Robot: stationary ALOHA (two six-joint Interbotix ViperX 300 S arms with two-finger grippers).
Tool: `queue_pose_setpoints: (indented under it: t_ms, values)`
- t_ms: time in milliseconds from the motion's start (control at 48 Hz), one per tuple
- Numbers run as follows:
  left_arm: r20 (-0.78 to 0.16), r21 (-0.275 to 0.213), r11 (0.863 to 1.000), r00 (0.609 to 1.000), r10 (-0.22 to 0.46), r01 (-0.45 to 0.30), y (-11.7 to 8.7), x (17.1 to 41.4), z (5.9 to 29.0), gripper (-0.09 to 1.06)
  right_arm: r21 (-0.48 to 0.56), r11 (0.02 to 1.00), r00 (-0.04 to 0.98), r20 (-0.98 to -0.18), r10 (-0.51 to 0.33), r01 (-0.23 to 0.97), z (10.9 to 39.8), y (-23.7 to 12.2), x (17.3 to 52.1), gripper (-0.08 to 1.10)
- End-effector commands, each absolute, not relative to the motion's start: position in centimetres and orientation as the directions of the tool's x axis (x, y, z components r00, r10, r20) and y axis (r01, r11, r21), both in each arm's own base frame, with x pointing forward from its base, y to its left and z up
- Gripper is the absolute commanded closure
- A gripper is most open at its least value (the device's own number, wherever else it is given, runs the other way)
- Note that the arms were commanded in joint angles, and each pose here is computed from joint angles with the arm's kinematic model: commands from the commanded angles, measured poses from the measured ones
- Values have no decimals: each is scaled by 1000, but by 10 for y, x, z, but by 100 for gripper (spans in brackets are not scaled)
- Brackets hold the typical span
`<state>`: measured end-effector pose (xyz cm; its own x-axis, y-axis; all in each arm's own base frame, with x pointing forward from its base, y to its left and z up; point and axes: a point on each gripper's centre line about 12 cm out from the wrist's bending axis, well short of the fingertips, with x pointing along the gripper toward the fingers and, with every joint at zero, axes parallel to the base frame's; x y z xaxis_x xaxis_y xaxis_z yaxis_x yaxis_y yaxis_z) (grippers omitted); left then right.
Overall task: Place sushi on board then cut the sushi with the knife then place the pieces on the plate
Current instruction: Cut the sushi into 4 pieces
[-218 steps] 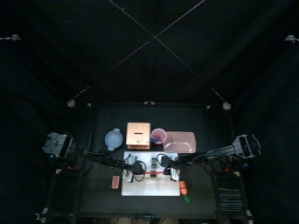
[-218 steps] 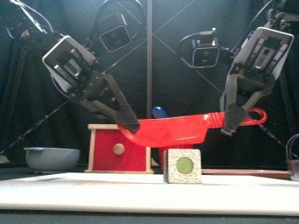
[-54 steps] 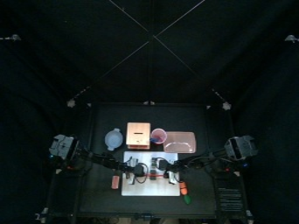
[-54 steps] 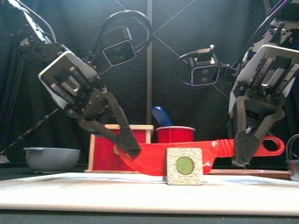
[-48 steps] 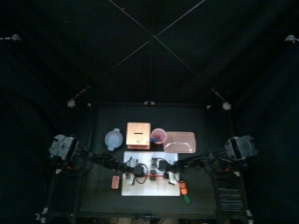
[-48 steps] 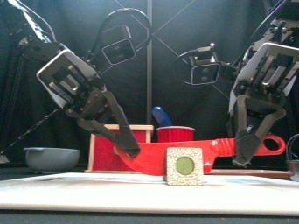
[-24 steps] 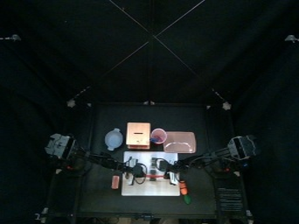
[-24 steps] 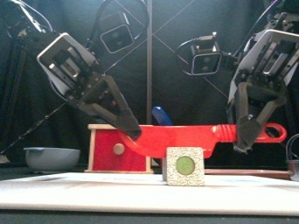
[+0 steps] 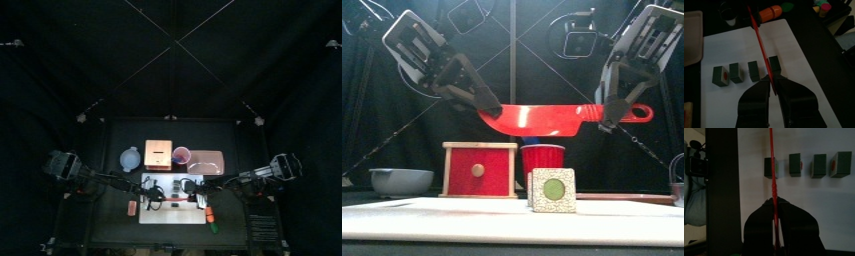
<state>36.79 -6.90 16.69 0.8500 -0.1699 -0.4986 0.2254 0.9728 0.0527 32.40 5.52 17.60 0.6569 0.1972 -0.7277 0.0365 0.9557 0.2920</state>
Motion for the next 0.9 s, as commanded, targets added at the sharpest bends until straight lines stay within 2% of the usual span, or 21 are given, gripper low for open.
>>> queue_pose_setpoints:
  t_ms: [21, 333, 604, 896]
  values:
    - [-457, 61, 977, 876, -156, 205, -61, 371, 183, 38, 290, 956, 698, -691, 187, 32, 194, 49, 328, 63]
    - [-438, 72, 982, 890, -126, 175, -47, 369, 190, 21, 275, 961, 694, -699, 175, 34, 193, 43, 323, 63]
    - [-350, 90, 985, 931, -106, 146, -32, 355, 210, 21, 272, 960, 718, -682, 139, 73, 204, 23, 294, 63]
    - [-263, 86, 990, 961, -89, 116, -21, 341, 206, 21, 230, 955, 725, -689, 24, 187, 208, -21, 244, 63]
